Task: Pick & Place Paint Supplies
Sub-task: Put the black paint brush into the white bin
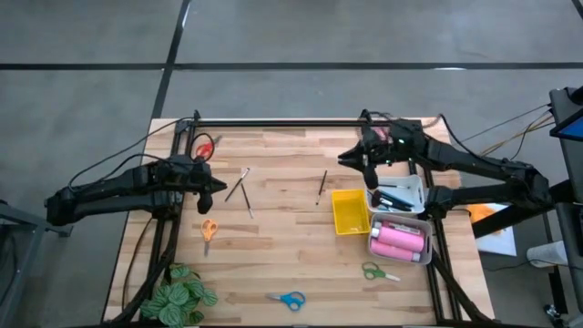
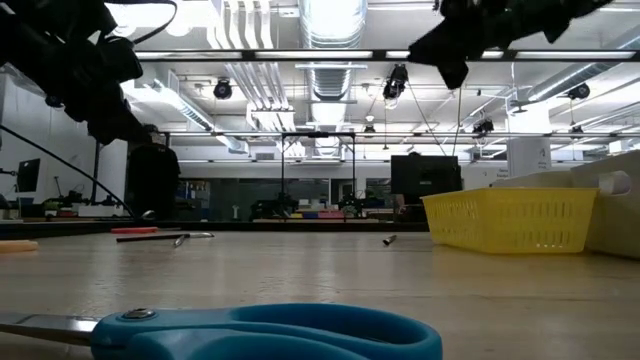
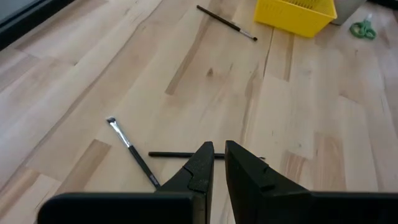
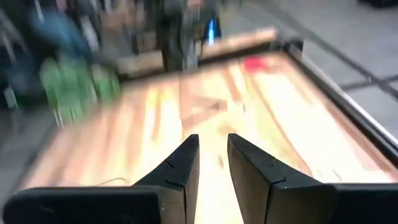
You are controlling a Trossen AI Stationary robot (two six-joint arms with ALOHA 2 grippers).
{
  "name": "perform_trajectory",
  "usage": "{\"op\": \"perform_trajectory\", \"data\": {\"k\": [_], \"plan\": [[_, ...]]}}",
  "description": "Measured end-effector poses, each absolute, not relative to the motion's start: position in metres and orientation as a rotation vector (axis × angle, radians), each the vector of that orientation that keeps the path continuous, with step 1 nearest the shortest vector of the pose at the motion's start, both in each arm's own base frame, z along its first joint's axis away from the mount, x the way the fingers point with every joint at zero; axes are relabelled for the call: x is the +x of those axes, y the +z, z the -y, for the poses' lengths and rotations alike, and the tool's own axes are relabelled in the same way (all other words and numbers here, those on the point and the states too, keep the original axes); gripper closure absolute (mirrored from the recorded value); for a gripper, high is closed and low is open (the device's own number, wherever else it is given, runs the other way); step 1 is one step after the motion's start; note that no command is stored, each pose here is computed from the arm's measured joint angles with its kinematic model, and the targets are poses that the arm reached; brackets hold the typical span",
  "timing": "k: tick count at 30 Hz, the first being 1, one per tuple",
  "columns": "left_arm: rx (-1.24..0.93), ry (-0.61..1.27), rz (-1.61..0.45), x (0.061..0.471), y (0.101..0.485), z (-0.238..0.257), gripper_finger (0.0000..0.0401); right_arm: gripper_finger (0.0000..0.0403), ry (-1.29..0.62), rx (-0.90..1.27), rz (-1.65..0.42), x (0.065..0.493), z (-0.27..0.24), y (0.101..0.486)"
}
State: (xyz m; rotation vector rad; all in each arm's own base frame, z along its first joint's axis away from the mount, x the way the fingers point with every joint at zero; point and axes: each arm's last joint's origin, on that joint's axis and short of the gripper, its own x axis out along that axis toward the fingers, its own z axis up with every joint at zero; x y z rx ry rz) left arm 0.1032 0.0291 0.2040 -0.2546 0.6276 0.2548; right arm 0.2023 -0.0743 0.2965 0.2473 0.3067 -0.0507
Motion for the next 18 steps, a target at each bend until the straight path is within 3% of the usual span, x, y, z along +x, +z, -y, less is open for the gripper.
{"op": "perform_trajectory", "data": {"k": [9,18], "plan": [[-0.254,0.254,-0.627,0.103,0.204,-0.029,0.0359,0.032,0.135,-0.095,-0.73,0.244,0.091,0.312],[-0.254,0.254,-0.626,0.103,0.204,-0.029,0.0359,0.032,0.366,-0.356,-0.914,0.3,0.115,0.301]]}}
